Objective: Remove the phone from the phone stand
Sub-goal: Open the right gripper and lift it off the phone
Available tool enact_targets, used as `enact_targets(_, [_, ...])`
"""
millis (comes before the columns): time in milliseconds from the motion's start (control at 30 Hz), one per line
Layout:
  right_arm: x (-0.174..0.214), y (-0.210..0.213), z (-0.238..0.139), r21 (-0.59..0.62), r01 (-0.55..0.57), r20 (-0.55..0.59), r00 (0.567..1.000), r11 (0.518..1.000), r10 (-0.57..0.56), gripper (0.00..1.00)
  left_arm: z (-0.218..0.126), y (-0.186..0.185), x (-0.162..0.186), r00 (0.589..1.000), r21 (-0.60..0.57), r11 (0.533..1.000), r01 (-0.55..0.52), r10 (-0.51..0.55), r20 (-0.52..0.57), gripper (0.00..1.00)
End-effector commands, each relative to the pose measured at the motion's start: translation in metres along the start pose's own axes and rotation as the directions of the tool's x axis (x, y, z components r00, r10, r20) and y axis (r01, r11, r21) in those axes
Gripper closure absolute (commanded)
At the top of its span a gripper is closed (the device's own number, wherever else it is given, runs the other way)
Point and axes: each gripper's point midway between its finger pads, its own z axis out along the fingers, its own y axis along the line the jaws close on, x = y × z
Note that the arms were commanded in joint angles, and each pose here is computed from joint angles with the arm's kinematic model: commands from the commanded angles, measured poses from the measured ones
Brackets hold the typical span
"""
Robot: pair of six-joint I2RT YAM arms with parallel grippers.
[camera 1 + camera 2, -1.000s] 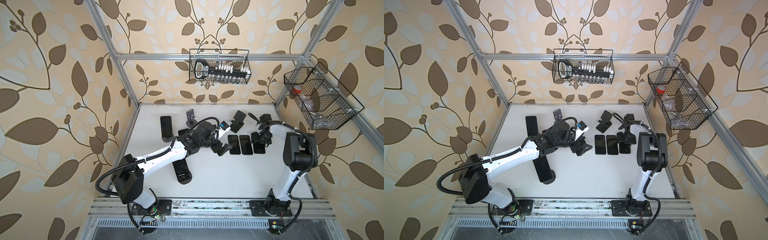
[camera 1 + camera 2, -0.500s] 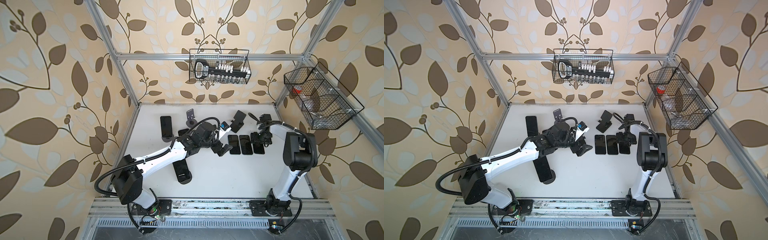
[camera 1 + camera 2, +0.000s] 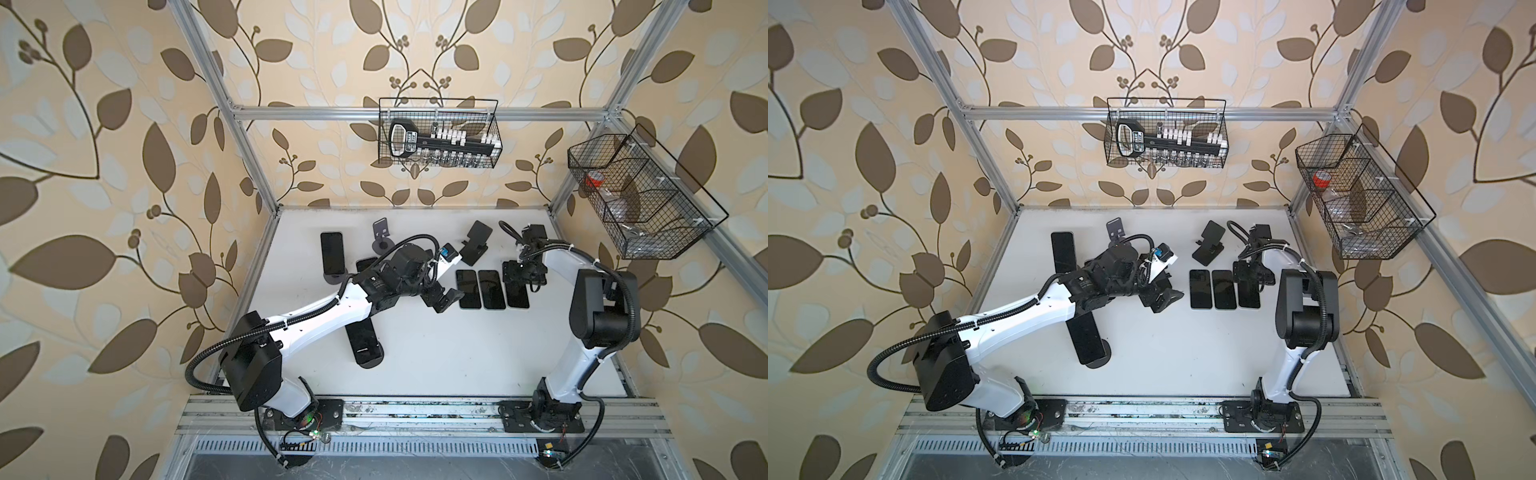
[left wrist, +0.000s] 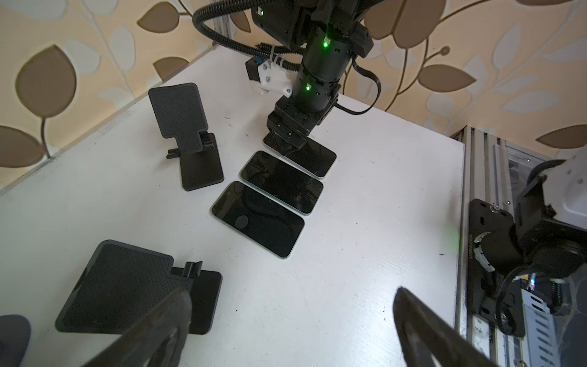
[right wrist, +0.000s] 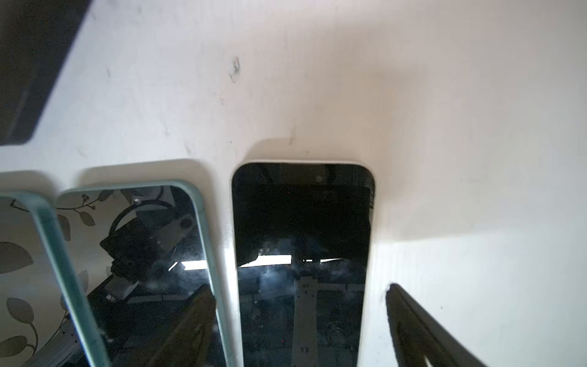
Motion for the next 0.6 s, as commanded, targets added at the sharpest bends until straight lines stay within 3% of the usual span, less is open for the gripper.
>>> enact_targets(0, [-0.006,-0.007,-0.020,0.023,-0.019,0.052,0.999,1.000,0.017,0.14,-0.023,-0.005,-0.025,0.995,-0.027,0.998,-0.048,0.050,0.087,0.01])
enact_targets(300, [-0.032,-0.004,-0.088,-0.010,-0.071,0.247,0.966,0.997,0.072,0.16,-0.048,0.011,-0.038,0.979,-0.168,0.982,-0.089,0.117,0.167,0.01])
enact_targets(567, [-0.051,0.031,-0.127,-0.010,0.014,0.356,0.934,1.000,-0.010,0.16,-0.066,0.026,-0.045,0.963,-0.287,0.951,-0.111,0.175,0.206,0.01])
